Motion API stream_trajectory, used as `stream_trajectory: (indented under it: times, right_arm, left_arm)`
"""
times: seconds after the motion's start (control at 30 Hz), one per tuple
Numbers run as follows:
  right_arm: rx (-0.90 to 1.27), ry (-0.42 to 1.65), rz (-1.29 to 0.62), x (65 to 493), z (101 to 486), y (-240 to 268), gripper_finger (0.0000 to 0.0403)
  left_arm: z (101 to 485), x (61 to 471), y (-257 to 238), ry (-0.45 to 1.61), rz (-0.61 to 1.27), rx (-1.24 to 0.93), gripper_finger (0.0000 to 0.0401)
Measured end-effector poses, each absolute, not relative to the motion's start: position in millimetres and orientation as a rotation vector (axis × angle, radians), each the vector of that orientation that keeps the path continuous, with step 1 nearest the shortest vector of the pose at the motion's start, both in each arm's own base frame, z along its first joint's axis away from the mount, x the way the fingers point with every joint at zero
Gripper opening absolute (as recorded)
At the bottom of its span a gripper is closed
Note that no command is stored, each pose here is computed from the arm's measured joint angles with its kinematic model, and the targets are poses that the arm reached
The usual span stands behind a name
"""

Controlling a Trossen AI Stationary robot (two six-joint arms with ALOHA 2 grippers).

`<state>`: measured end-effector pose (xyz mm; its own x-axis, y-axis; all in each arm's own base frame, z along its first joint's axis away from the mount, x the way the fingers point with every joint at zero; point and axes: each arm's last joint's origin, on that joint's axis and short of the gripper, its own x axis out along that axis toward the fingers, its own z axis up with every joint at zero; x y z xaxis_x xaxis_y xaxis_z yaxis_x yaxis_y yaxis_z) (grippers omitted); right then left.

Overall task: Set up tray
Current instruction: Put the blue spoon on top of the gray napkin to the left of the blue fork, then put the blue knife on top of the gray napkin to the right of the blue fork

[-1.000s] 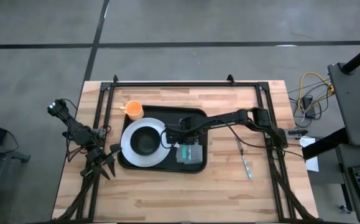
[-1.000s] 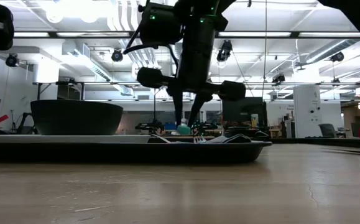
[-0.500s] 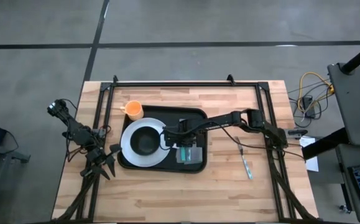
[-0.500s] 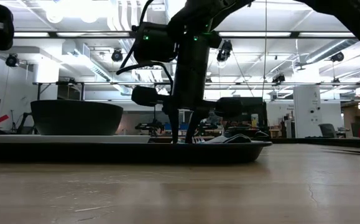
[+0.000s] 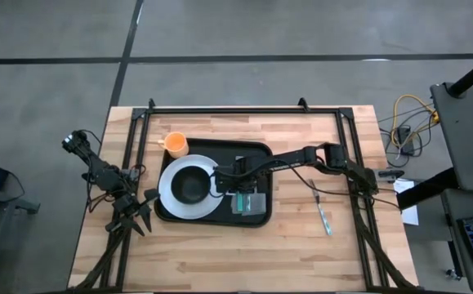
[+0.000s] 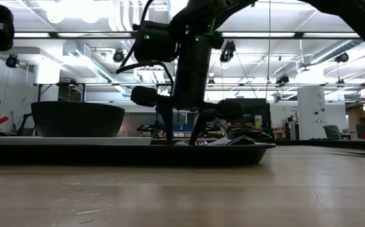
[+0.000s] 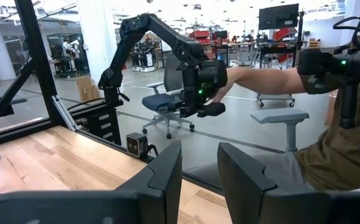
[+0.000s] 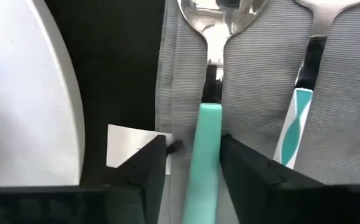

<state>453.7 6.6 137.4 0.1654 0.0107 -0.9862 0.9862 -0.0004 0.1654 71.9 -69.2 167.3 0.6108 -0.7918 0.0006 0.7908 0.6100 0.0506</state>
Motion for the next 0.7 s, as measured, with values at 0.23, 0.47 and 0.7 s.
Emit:
stream_trajectory:
  times: [0.23,0.47,0.7]
  right_arm:
    - [1.266,1.095,-1.065,457.6,145.0,6.0,0.0157]
    - [1.201,1.075,-1.097,460.8,167.0,4.3,0.014]
    - [1.146,1.07,-1.081,463.0,184.6,3.2,0.0128]
  left_arm:
    - [167.3,72.0,-69.2,-0.023,-0.913,0.047,0.0085]
    - [167.3,71.9,-69.2,-0.024,-0.914,0.047,0.0085]
    - [167.3,71.9,-69.2,-0.024,-0.914,0.047,0.0085]
